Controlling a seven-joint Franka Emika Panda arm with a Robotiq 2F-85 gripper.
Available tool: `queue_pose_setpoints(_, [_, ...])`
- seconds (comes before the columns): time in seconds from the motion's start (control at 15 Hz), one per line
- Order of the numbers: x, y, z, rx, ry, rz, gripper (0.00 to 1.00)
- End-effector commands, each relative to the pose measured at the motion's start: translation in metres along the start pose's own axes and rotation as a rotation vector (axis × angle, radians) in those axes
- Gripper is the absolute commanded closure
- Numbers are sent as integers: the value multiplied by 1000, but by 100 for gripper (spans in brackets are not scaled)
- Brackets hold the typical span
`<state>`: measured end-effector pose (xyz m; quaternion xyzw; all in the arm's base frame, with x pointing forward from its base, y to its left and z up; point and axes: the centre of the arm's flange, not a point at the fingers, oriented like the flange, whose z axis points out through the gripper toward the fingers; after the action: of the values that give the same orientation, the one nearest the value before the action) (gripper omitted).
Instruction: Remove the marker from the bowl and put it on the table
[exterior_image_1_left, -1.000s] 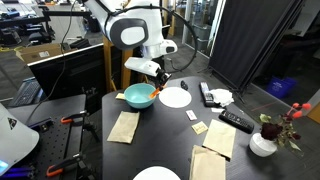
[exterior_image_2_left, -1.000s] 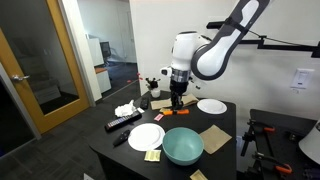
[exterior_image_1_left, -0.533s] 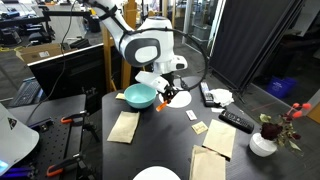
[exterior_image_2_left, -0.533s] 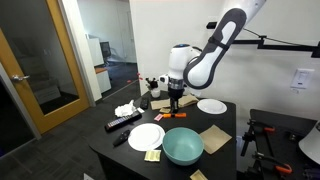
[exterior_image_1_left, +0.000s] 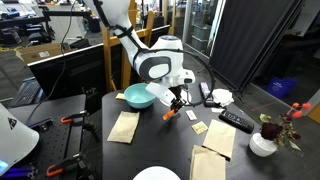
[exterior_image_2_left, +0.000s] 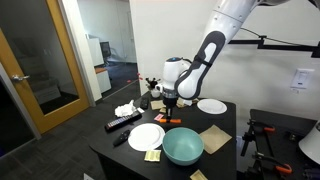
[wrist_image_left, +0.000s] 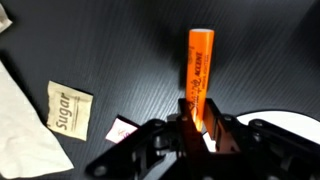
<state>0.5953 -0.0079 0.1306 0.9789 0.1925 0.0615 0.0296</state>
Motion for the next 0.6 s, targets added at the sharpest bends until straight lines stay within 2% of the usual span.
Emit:
queue_pose_setpoints(0.0, [14, 6, 4, -17, 24, 36, 55])
queue_pose_setpoints(0.4, [12, 14, -36, -37, 72, 76, 11])
queue_pose_setpoints(0.53, [9, 18, -59, -40, 96, 80, 0])
